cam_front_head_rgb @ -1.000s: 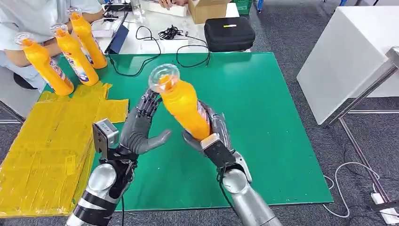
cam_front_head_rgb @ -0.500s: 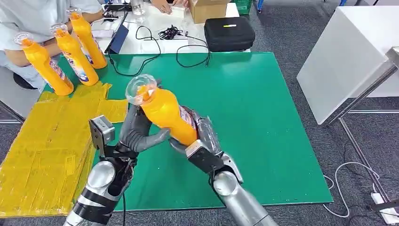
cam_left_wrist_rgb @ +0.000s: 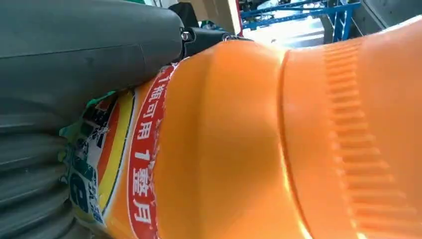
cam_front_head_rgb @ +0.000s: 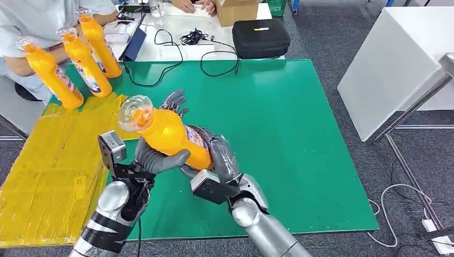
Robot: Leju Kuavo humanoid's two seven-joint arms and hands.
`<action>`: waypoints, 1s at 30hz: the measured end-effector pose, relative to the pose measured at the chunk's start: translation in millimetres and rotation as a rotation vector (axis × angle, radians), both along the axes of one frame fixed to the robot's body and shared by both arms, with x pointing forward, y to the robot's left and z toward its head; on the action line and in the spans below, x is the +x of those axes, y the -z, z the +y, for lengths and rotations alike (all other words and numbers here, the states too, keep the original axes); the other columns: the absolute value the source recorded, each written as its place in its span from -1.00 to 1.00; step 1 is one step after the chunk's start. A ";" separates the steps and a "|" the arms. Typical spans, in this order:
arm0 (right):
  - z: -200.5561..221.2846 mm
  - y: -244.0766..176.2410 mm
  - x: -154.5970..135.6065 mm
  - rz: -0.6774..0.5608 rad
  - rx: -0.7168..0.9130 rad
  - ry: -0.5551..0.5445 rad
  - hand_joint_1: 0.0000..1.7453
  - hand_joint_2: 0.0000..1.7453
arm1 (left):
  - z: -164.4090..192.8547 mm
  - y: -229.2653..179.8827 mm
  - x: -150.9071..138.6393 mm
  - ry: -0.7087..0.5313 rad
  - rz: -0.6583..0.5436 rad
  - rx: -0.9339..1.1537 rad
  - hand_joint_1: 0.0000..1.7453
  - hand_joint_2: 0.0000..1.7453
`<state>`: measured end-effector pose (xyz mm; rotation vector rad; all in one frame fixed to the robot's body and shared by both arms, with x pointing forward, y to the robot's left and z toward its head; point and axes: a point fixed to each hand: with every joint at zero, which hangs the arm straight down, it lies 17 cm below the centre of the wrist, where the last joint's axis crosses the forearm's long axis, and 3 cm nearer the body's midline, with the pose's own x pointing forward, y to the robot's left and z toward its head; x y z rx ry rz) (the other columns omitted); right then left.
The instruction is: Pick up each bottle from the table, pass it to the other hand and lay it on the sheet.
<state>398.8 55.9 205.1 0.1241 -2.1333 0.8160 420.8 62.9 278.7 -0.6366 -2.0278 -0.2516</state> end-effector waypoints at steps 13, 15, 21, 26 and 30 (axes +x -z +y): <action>18.8 6.2 -5.1 -0.031 -0.088 -0.022 1.00 1.00 | 16.2 5.9 7.4 -0.052 0.015 -0.043 1.00 1.00; 19.7 8.7 -5.3 -0.026 -0.094 -0.026 1.00 1.00 | 18.4 7.0 8.1 -0.065 0.018 -0.049 1.00 1.00; 21.6 12.9 -6.7 -0.023 -0.102 -0.026 1.00 1.00 | 22.3 10.4 8.8 -0.084 0.035 -0.067 1.00 1.00; 22.3 14.4 -7.4 -0.022 -0.105 -0.028 1.00 1.00 | 23.6 10.5 9.2 -0.087 0.038 -0.074 1.00 1.00; 22.6 14.7 -7.6 -0.021 -0.106 -0.029 1.00 1.00 | 23.7 10.4 9.3 -0.087 0.039 -0.076 1.00 1.00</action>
